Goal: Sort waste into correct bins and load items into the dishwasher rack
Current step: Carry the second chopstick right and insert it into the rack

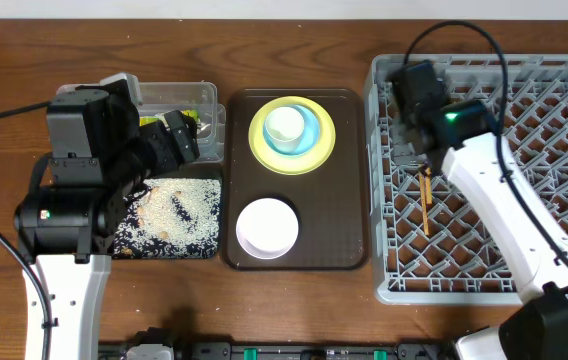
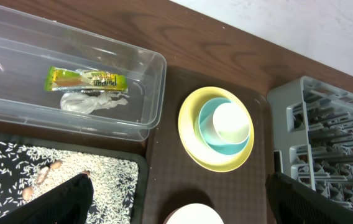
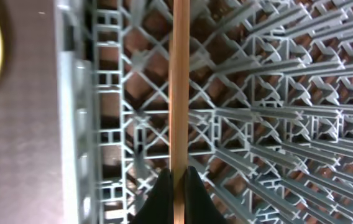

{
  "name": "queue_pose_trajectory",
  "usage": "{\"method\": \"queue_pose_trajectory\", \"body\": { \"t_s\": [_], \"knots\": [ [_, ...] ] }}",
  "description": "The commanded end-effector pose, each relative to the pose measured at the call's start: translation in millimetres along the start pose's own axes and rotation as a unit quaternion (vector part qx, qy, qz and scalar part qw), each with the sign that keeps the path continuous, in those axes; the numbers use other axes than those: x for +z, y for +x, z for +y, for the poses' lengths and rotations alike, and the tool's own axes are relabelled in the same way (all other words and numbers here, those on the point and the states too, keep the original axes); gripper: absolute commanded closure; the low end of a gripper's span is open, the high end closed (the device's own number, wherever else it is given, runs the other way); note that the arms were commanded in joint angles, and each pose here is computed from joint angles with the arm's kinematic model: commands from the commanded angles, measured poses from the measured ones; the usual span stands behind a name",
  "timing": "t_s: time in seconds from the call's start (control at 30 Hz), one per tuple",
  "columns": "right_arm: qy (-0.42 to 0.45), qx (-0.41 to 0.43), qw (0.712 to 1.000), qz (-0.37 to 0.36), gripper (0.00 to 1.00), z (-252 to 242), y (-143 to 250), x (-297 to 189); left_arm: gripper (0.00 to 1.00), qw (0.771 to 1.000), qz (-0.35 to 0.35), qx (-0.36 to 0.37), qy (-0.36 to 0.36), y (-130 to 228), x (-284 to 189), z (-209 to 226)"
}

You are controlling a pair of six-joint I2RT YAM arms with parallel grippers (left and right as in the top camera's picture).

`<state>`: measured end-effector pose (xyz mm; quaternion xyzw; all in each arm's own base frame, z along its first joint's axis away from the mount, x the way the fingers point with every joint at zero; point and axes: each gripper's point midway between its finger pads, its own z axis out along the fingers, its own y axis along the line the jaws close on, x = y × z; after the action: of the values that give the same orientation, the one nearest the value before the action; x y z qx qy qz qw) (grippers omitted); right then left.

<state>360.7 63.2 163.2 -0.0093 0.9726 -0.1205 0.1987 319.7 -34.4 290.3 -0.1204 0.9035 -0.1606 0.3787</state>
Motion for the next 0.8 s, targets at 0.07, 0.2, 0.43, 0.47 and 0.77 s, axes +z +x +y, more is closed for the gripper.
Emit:
{"method": "queue_pose_trajectory", "body": {
  "t_s": [0.07, 0.2, 0.43, 0.47, 0.77],
  "knots": [
    [-0.009, -0.005, 0.999, 0.031, 0.99, -10.3, 17.1, 14.2, 0.08, 1.0, -0.005, 0.004, -0.007, -3.8, -0.4, 2.5],
    [-0.022, -0.012, 0.999, 0.036, 0.99, -6.8, 22.5, 23.7, 0.08, 1.0, -0.005, 0.004, -0.007, -3.8, -0.4, 2.5],
    [-0.026, -0.017, 0.999, 0.039, 0.99, -2.7, 29.5, 34.4, 0.08, 1.0, -0.005, 0.004, -0.007, -3.8, -0.4, 2.5],
    [-0.03, -0.017, 0.999, 0.041, 0.99, -1.0, 31.2, 36.3, 0.08, 1.0, -0.005, 0.004, -0.007, -3.8, -0.4, 2.5],
    [-0.064, -0.015, 0.997, 0.047, 0.98, 16.5, 49.0, 59.5, 0.08, 1.0, -0.005, 0.004, -0.007, -3.8, -0.4, 2.5]
  ]
}}
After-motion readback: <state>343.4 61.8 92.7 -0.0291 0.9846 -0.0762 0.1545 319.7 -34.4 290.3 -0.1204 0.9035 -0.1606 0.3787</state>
